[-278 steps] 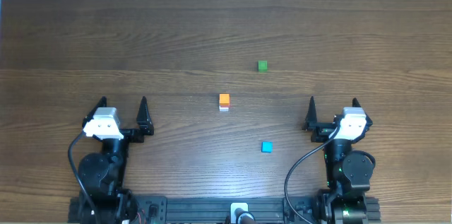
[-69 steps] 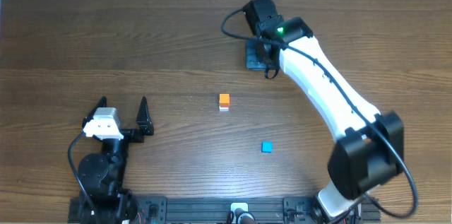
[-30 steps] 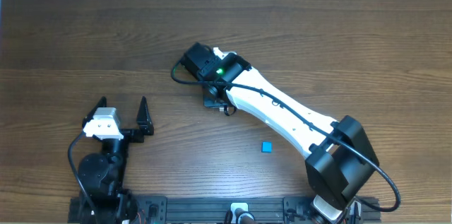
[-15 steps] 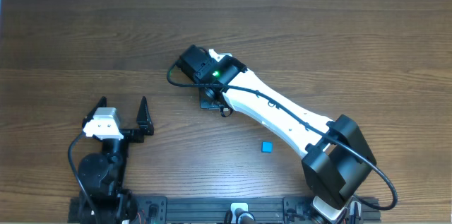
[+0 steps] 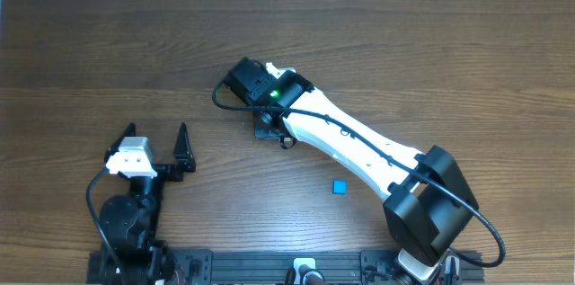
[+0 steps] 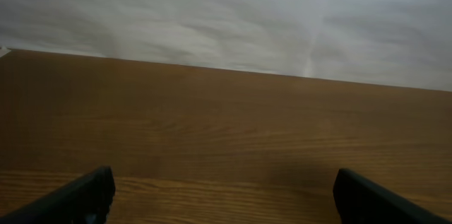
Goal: Stack Cubes
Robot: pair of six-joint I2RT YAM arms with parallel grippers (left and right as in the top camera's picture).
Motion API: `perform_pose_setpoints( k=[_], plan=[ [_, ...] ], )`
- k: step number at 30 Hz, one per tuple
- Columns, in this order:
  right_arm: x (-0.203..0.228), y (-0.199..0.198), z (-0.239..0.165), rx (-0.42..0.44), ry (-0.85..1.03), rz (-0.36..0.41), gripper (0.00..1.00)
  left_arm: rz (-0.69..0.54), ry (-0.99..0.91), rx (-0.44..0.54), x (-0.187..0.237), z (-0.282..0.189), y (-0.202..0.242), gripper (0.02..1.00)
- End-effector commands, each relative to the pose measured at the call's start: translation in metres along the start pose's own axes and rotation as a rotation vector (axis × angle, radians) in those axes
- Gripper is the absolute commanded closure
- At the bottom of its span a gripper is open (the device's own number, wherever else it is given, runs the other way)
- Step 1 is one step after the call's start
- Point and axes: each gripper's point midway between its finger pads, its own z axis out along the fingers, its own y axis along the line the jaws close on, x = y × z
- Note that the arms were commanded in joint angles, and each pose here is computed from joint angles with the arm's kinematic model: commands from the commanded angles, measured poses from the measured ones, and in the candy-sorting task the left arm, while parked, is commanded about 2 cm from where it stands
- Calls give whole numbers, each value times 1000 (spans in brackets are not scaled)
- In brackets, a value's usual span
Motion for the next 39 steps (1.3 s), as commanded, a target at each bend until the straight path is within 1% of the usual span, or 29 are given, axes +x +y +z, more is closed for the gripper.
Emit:
perform_pose_setpoints(
  k=[1, 4, 15, 16, 17, 25, 26, 31, 32, 33, 36, 37, 39],
  plan=[
    [5, -6, 10, 45, 2, 27, 989, 15, 2, 12, 2, 0, -2, 18],
    [5, -7, 10, 52, -2, 38, 989, 15, 2, 12, 2, 0, -2, 18],
    [4, -6, 10, 50, -4, 38, 985, 15, 2, 12, 2, 0, -2, 18],
    [4, -6, 10, 50, -4, 38, 912, 15, 2, 12, 2, 0, -2, 18],
    [4, -6, 10, 49, -4, 38, 862, 15, 2, 12, 2, 0, -2, 18],
    [5, -7, 10, 50, -4, 38, 564, 15, 2, 12, 2, 0, -2, 18],
    [5, -7, 10, 50, -4, 37, 507, 15, 2, 12, 2, 0, -2, 18],
    [4, -6, 10, 50, -5, 38, 347, 15, 2, 12, 2, 0, -2, 18],
    [4, -7, 10, 50, -5, 38, 290, 15, 2, 12, 2, 0, -2, 18],
    [4, -6, 10, 49, -6, 38, 209, 15, 2, 12, 2, 0, -2, 18],
    [3, -5, 6, 45, -22, 24, 38, 15, 2, 12, 2, 0, -2, 18],
    [3, -4, 2, 40, -31, 5, 7, 15, 2, 12, 2, 0, -2, 18],
    [3, -1, -11, 23, -57, -35, 7, 15, 2, 12, 2, 0, -2, 18]
  ],
)
